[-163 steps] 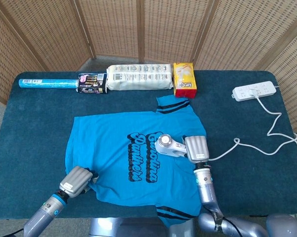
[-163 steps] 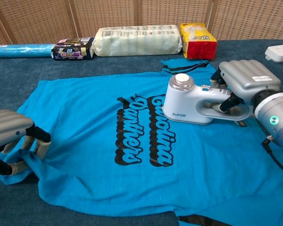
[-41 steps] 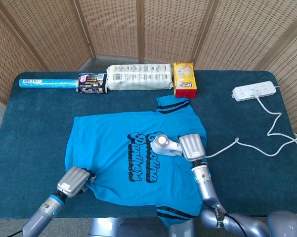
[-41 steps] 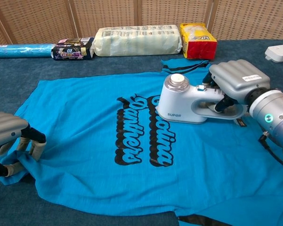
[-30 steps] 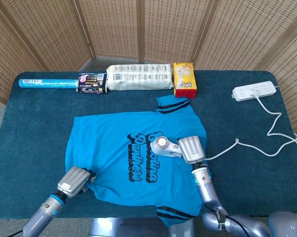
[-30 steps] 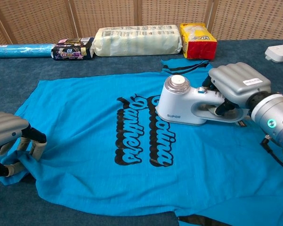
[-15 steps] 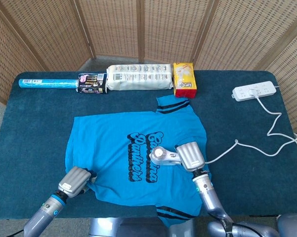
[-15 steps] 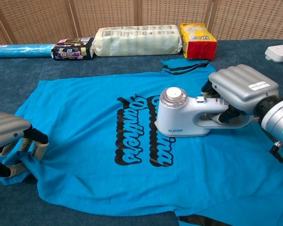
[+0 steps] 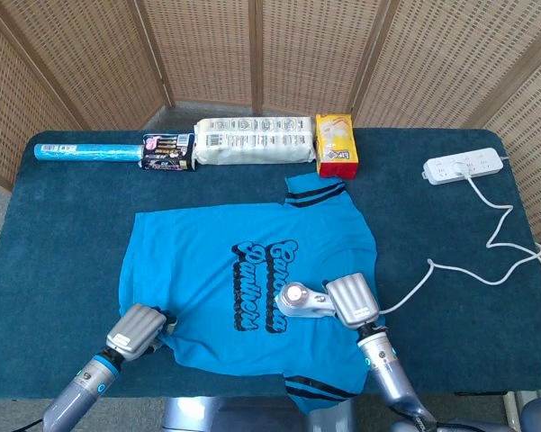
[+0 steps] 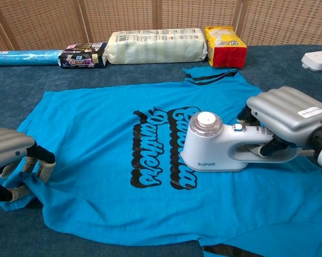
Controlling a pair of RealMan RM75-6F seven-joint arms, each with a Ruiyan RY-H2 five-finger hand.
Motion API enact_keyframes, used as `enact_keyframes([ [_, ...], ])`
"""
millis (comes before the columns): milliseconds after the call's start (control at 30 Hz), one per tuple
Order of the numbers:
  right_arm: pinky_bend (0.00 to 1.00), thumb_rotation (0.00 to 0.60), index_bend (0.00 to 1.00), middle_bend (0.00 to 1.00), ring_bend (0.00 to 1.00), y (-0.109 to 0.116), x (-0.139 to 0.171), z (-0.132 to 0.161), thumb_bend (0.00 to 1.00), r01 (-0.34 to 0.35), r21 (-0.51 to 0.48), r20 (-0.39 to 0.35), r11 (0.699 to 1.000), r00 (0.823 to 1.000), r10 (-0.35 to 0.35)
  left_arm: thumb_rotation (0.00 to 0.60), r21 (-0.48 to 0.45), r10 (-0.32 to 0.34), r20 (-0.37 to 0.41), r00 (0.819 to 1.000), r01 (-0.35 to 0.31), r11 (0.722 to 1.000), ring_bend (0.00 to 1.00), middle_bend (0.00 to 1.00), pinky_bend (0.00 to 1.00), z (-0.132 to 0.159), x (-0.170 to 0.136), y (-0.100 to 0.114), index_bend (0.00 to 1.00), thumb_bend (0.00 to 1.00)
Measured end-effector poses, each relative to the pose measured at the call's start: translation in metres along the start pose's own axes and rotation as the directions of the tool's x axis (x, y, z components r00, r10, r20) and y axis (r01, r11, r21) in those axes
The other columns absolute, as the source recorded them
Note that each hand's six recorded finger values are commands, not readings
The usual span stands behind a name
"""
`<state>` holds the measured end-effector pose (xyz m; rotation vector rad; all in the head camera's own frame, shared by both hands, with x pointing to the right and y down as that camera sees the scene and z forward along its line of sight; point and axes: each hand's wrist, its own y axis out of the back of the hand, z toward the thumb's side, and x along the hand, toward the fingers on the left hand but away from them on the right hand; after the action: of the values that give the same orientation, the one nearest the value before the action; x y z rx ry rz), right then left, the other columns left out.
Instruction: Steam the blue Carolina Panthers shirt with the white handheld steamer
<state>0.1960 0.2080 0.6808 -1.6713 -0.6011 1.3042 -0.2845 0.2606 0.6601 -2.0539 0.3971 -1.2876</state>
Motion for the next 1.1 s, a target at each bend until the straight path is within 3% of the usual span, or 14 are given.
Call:
enact_keyframes([
  [333,0.76,0.600,0.77,0.80,0.80,0.006,0.004,-0.006,0.31,0.018,-0.010,0.014,1.000,1.000,-0.018,0.600,-0.002,0.011,-0.004,1.000,-0.011,1.000,0.57,0.63,0.65,-0.001,-0.001,0.003,0.57,0.43],
  [600,0.76,0.600,0.77,0.80,0.80,0.024,-0.019,-0.039,0.31,0.070,-0.037,0.132,0.997,0.989,-0.065,0.600,-0.001,0.005,-0.014,1.000,-0.005,1.000,0.57,0.63,0.65,-0.002,-0.003,0.002,0.57,0.43],
  [833,0.76,0.600,0.77,0.80,0.80,0.037,-0.046,-0.080,0.31,0.098,-0.031,0.259,0.995,0.962,-0.087,0.600,-0.003,0.001,-0.023,1.000,-0.001,1.000,0.57,0.63,0.65,-0.002,-0.004,0.001,0.57,0.43],
  [1100,0.76,0.600,0.77,0.80,0.80,0.039,-0.072,-0.124,0.31,0.093,-0.022,0.387,0.995,0.919,-0.077,0.600,-0.002,0.000,-0.035,0.999,0.000,1.000,0.57,0.63,0.65,-0.004,-0.007,0.002,0.57,0.43],
])
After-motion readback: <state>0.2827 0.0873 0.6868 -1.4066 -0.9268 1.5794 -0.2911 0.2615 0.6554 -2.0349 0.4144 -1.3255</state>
